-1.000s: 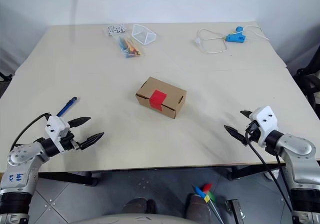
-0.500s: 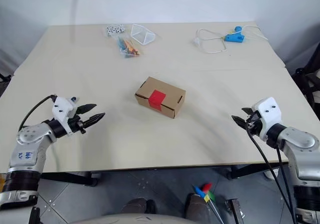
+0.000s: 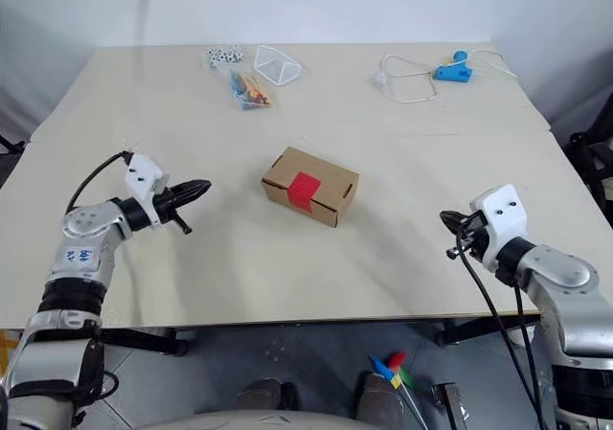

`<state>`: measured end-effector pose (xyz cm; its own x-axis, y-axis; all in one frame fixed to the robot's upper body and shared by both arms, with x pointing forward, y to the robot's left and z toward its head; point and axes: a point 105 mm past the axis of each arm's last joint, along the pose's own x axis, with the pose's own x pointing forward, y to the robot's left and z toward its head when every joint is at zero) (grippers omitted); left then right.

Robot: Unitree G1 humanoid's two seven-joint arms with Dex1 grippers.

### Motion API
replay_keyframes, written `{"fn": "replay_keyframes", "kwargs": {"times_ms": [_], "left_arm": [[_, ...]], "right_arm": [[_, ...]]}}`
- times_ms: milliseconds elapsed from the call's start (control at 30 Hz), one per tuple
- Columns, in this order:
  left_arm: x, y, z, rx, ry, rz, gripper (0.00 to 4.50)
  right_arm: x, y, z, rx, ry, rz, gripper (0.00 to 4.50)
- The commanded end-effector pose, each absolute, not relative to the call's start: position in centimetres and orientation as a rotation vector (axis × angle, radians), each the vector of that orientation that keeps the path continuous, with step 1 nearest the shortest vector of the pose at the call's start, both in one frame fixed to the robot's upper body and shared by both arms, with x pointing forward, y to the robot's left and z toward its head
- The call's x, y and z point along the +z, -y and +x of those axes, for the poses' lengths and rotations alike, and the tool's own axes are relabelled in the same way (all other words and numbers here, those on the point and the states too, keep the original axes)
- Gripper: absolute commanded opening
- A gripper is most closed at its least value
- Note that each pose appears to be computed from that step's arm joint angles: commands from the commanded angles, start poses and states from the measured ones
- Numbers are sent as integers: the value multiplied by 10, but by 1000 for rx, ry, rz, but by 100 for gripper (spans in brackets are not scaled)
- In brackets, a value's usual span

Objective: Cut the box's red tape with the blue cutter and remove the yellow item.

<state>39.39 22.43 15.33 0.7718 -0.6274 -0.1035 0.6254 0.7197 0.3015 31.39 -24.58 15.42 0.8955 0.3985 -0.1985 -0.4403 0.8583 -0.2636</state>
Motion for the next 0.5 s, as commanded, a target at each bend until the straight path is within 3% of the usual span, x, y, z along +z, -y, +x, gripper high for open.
{"fn": "replay_keyframes", "kwargs": {"times_ms": [33,167,500], "left_arm": [[156,-207,403,-769,11,318,1],[151,-168,413,-917,-28,309,1],[152,-141,430,-894,-24,316,1]], "right_arm": [[163,230,312,445,-91,-292,0],[156,207,328,464,-145,-280,0],[153,159,380,541,-183,-291,0]]}}
